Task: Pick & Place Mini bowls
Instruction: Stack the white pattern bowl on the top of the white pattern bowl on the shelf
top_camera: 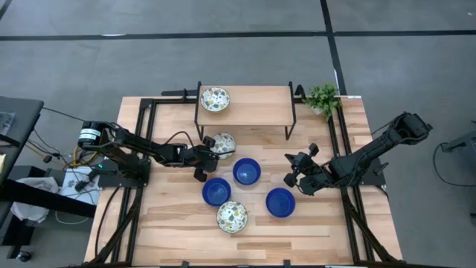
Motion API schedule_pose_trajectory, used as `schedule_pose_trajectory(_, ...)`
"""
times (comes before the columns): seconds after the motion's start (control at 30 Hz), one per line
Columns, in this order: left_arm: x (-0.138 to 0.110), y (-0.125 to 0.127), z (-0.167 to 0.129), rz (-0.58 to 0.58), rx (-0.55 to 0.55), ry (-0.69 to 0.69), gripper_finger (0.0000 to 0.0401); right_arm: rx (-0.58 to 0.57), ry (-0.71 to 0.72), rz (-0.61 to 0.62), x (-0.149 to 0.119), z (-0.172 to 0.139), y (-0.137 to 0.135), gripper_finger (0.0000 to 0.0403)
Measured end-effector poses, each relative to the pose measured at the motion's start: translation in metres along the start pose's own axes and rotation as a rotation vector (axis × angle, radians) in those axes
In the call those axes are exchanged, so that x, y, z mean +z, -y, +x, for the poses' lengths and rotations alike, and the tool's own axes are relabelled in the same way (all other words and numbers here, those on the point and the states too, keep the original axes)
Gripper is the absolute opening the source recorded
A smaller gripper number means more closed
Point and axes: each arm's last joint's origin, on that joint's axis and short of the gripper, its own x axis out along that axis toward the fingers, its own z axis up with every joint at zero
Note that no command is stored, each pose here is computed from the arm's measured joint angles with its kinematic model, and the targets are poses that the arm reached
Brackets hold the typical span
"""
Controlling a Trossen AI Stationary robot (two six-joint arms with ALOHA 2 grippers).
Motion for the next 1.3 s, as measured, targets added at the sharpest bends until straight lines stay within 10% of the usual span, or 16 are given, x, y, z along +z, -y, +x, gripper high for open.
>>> schedule_pose_trajectory(1.3, 0.0017, -0.0006, -0.0003, -0.006, 0.009, 0.011, 0.0013, 0.0, 0.0, 0.0, 0.0, 0.0001, 0.0, 0.0)
